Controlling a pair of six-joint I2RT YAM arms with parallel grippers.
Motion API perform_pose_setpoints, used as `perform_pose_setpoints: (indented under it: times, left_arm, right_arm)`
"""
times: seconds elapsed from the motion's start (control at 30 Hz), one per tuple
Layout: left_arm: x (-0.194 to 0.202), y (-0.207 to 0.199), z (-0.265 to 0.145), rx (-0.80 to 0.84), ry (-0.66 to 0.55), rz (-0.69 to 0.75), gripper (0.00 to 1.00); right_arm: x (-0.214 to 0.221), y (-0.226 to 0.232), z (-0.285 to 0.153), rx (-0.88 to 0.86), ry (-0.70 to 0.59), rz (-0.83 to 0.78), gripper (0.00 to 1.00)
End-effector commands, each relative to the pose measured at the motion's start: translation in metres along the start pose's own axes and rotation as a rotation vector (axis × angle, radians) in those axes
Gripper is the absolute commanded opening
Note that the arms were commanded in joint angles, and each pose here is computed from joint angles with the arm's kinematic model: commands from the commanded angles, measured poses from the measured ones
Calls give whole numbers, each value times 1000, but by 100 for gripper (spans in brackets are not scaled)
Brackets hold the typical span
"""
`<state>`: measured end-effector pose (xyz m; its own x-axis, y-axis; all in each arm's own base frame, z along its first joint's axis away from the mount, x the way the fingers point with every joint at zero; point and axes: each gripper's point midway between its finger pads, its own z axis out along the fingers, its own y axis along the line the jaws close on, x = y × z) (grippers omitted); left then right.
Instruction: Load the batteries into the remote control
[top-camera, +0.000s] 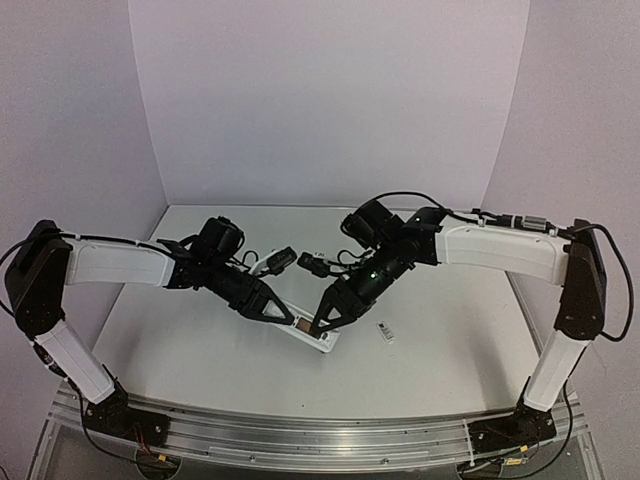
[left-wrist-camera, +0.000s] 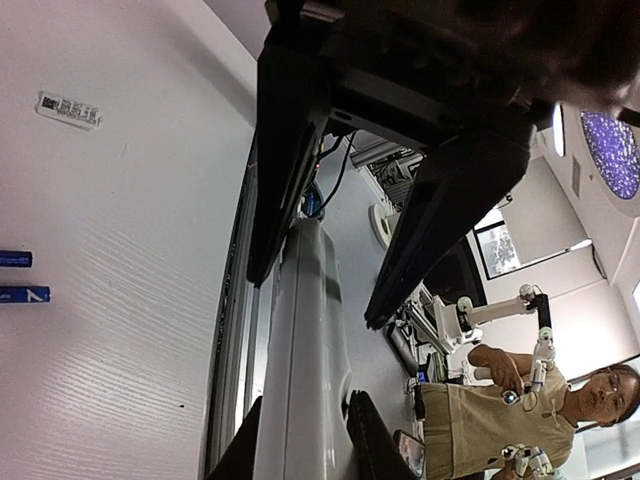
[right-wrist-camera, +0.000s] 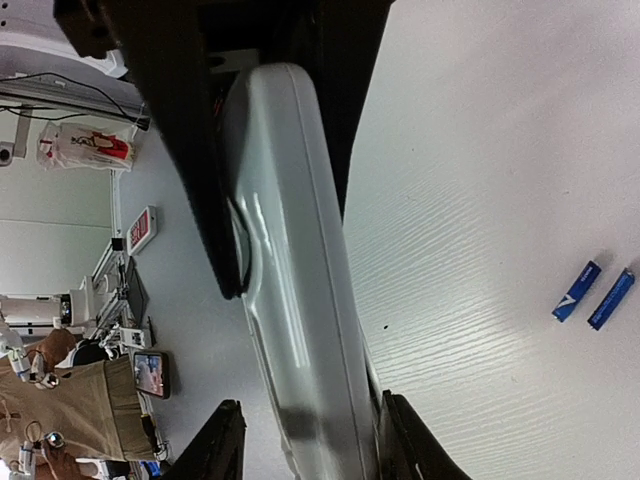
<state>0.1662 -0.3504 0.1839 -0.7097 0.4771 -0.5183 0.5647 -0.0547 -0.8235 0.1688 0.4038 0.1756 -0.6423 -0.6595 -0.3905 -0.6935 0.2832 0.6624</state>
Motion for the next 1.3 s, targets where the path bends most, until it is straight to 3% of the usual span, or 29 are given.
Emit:
perform_pose_setpoints:
  times: [0.0,0.07,0.2,0.27,0.4,0.47,0.5,0.73,0.93,1.27]
  left_arm:
    - [-18,-14,-1,18,-9,95,0]
    - [-19,-15,-2,15,-11,103,0]
    - [-20,-14,-2,3,-15,114,0]
    - [-23,-12,-3,-21,-25,107,8]
    - [-38,-10,-9,-118,-79,107,61]
    - [-47,-10,-16,-189,-123,112,93]
    - [-52,-10,-21,-232,-153,106,99]
    - [-83,-21,-79,-524,-495,61,99]
    - [-89,-72,-87,-315,-667,134,99]
    - [-107,-86,-82,-205,-686,160,79]
  right_arm:
    - [-2,26,10,-116,40,8,41]
    - [-2,27,13,-123,46,18,34]
    - [-7,31,10,-129,33,24,12]
    - [-10,32,9,-121,24,29,3]
    - [-16,32,2,-83,-10,31,0]
    - [-20,26,-2,-25,-47,49,0]
    - [-24,25,-7,2,-84,55,0]
    - [-45,34,-41,58,-336,26,0]
    - [-74,53,-58,-64,-574,1,0]
    - [-94,62,-51,-107,-632,-9,0]
